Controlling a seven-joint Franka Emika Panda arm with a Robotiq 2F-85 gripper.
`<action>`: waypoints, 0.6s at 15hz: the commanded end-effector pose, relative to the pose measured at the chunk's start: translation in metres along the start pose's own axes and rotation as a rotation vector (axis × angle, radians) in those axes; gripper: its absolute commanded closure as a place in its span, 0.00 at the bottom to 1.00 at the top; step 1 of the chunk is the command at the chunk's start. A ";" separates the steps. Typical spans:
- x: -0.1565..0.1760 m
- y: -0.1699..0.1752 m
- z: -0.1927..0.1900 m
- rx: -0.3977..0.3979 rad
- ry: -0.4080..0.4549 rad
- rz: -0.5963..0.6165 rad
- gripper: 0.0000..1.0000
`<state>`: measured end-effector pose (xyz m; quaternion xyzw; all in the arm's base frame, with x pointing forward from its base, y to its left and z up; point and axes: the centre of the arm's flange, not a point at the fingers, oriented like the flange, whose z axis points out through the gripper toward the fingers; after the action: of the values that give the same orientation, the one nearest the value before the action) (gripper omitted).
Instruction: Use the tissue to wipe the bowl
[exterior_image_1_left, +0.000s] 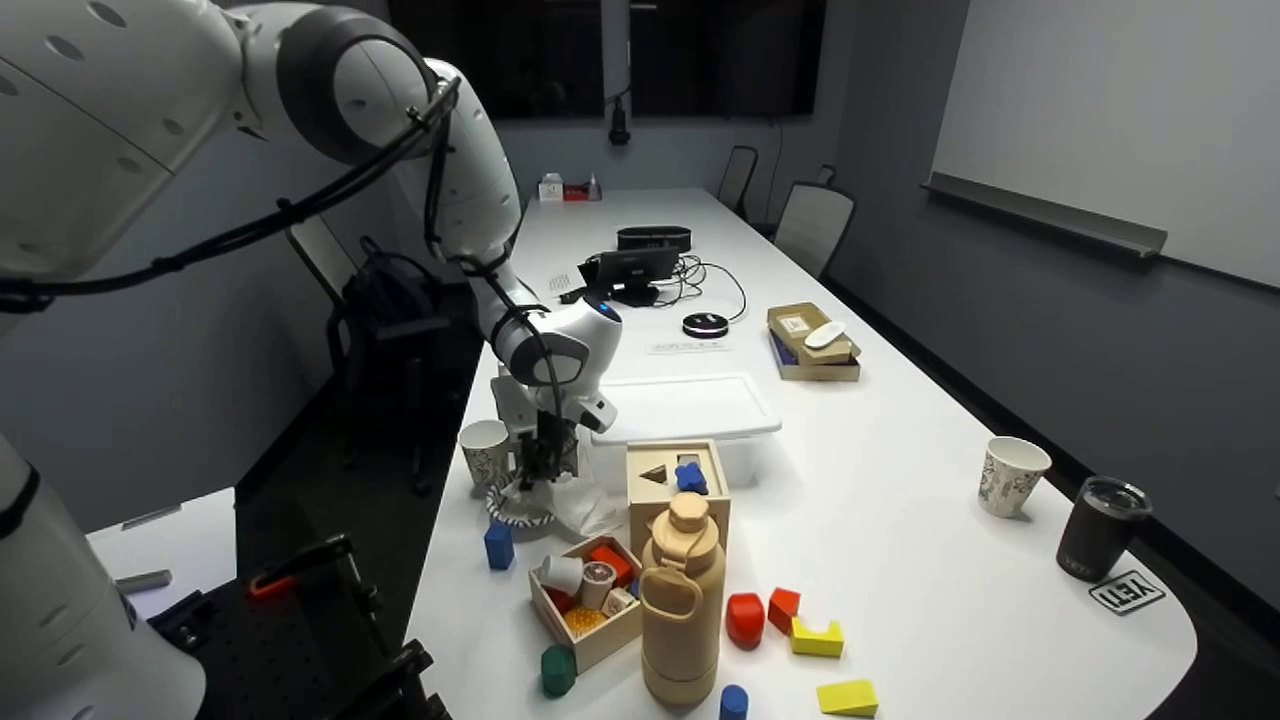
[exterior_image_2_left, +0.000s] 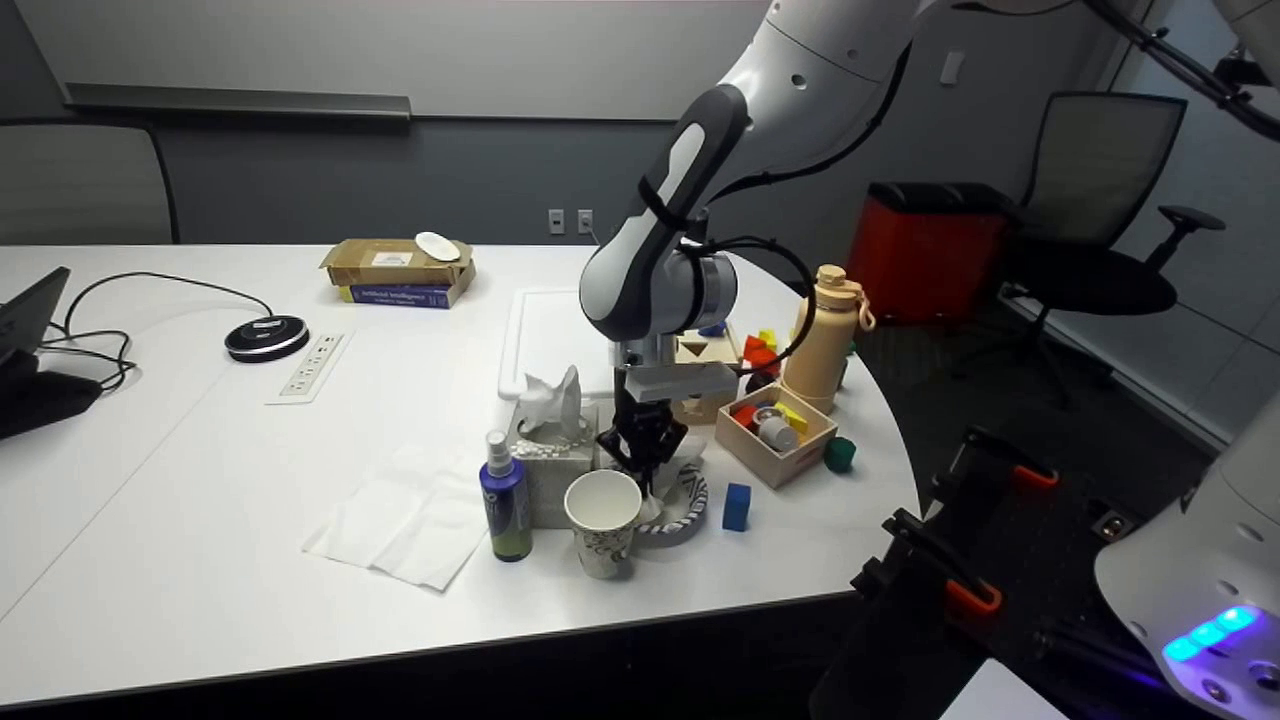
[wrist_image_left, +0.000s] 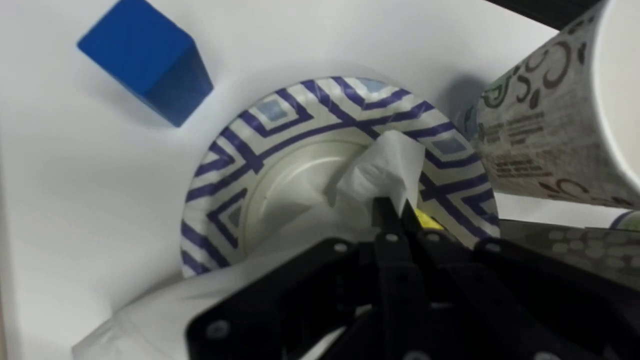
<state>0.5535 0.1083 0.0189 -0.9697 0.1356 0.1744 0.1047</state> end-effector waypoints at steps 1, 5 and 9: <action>0.006 -0.012 -0.006 -0.044 0.042 -0.010 1.00; -0.004 -0.014 -0.002 -0.128 0.056 -0.049 1.00; -0.013 -0.019 0.002 -0.181 0.050 -0.081 1.00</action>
<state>0.5577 0.1251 0.0221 -0.9827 0.0883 0.1566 0.0441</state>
